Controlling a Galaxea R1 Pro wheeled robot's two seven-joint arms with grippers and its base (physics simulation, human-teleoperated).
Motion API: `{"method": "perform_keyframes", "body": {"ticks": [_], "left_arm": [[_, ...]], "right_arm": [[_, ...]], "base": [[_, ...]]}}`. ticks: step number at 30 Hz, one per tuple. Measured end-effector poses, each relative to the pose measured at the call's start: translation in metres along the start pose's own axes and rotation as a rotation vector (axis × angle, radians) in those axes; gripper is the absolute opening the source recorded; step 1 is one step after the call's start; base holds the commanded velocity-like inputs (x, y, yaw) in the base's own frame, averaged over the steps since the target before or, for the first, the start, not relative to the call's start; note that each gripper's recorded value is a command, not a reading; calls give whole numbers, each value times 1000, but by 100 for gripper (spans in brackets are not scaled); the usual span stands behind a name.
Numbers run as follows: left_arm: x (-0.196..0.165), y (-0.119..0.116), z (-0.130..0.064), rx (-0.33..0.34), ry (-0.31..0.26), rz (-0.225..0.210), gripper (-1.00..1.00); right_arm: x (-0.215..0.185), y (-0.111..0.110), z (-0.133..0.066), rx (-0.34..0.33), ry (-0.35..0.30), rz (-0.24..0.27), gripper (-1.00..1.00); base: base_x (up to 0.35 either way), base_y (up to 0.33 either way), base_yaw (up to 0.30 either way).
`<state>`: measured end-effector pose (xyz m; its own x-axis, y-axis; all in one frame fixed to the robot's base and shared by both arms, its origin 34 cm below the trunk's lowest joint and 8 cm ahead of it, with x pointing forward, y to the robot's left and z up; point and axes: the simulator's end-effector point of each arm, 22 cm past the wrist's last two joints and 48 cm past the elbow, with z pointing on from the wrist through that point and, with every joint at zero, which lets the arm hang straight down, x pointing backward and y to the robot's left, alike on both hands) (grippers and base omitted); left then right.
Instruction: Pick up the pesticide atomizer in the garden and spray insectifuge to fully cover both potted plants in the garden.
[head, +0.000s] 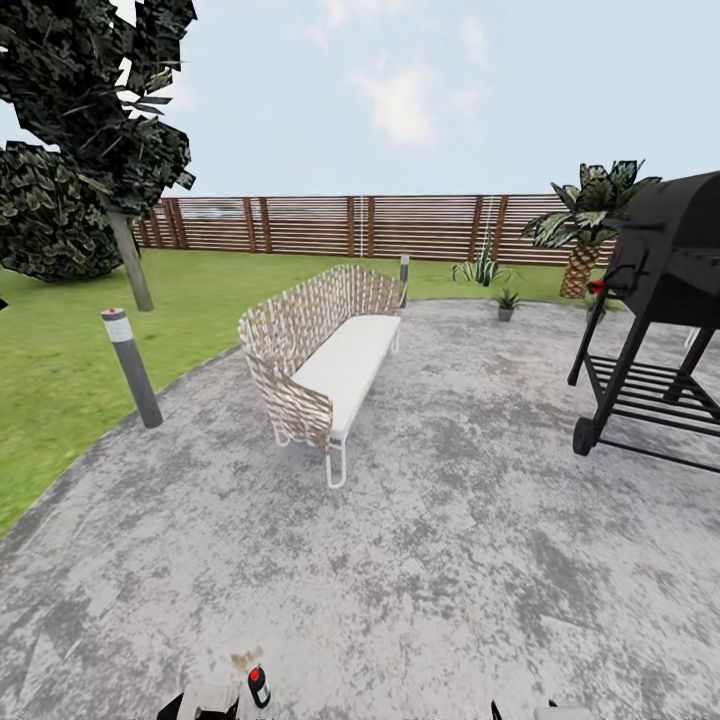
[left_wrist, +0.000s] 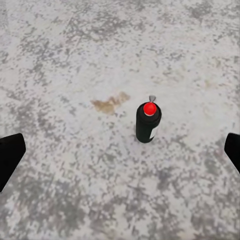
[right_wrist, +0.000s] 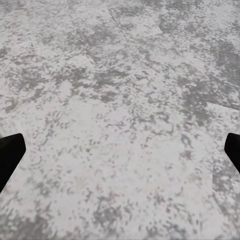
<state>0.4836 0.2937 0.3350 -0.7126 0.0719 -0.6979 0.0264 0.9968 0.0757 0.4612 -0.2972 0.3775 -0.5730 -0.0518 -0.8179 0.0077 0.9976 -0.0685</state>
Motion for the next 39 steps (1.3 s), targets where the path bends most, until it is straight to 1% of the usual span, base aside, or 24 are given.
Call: {"method": "perform_keyframes", "body": {"ticks": [23, 29, 31, 35, 39], "left_arm": [[43, -4, 28, 1, 0, 1, 100], [53, -5, 35, 2, -6, 5, 100], [54, -6, 37, 2, -20, 6, 100], [52, -7, 42, 3, -66, 8, 100], [58, -8, 46, 4, -76, 8, 100]], "right_arm": [[47, 3, 19, 0, -1, 1, 100], [60, 4, 24, 0, -1, 1, 100], [64, 4, 26, 1, -1, 1, 100], [73, 5, 29, 1, -2, 1, 100], [81, 5, 33, 0, -3, 1, 100]], "base": [[0, 0, -1], [0, 0, -203], [0, 0, -287], [0, 0, -202], [0, 0, -41]]}}
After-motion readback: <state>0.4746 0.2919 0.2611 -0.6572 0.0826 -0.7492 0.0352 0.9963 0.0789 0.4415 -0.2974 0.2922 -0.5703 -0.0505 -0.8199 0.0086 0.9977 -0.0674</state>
